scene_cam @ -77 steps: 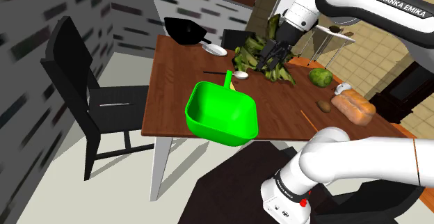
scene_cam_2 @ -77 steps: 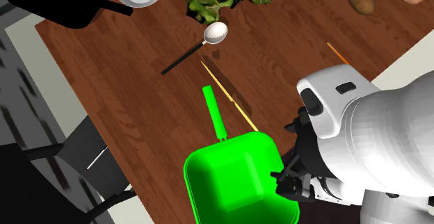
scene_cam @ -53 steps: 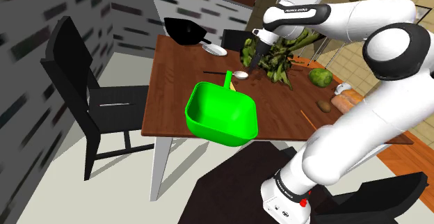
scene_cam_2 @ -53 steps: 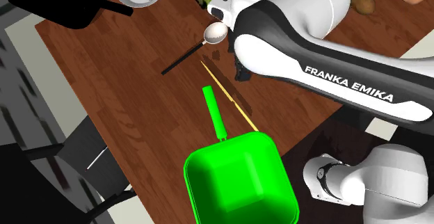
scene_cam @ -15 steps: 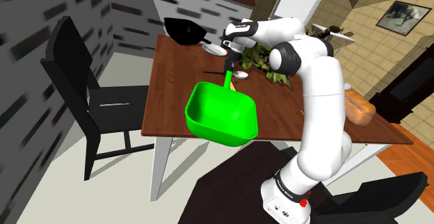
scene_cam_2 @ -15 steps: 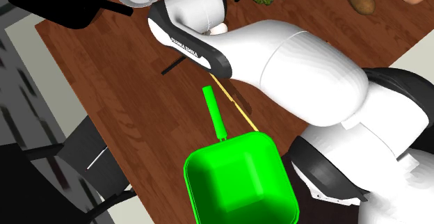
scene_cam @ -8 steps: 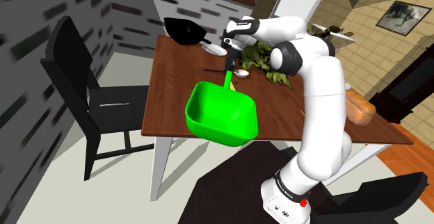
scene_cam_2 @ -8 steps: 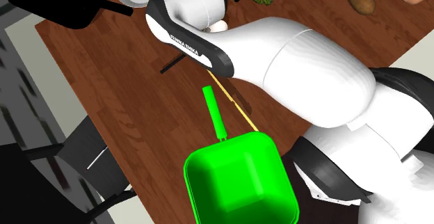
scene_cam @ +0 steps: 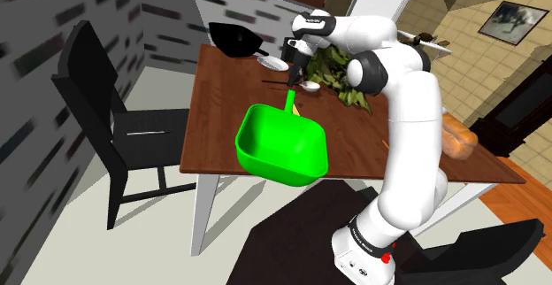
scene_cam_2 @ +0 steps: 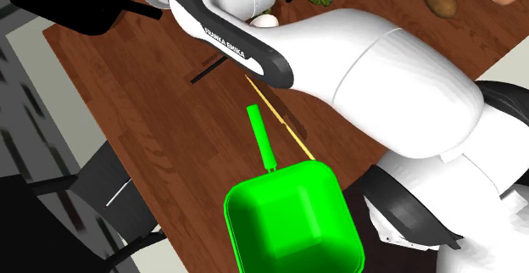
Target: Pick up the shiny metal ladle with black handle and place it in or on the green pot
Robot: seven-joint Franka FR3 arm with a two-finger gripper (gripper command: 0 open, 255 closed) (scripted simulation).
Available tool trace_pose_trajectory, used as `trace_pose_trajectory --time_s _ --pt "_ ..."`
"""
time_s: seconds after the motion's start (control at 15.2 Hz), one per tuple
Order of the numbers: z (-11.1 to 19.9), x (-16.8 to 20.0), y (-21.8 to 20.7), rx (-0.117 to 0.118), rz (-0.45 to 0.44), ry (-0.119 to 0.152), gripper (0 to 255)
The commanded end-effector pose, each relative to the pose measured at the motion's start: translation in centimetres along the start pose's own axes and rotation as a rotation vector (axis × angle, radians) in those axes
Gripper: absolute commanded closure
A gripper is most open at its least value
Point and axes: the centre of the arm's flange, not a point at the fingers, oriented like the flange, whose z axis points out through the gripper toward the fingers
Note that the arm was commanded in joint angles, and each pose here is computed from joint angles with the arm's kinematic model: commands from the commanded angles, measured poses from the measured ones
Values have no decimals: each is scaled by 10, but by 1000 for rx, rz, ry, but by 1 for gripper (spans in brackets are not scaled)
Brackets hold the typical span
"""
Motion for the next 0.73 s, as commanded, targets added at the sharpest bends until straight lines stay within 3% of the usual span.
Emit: trace_pose_trajectory --time_s 0.0,0.66 --pt "-10 2 -2 0 0 0 255" --pt "-62 8 -7 0 0 0 255"
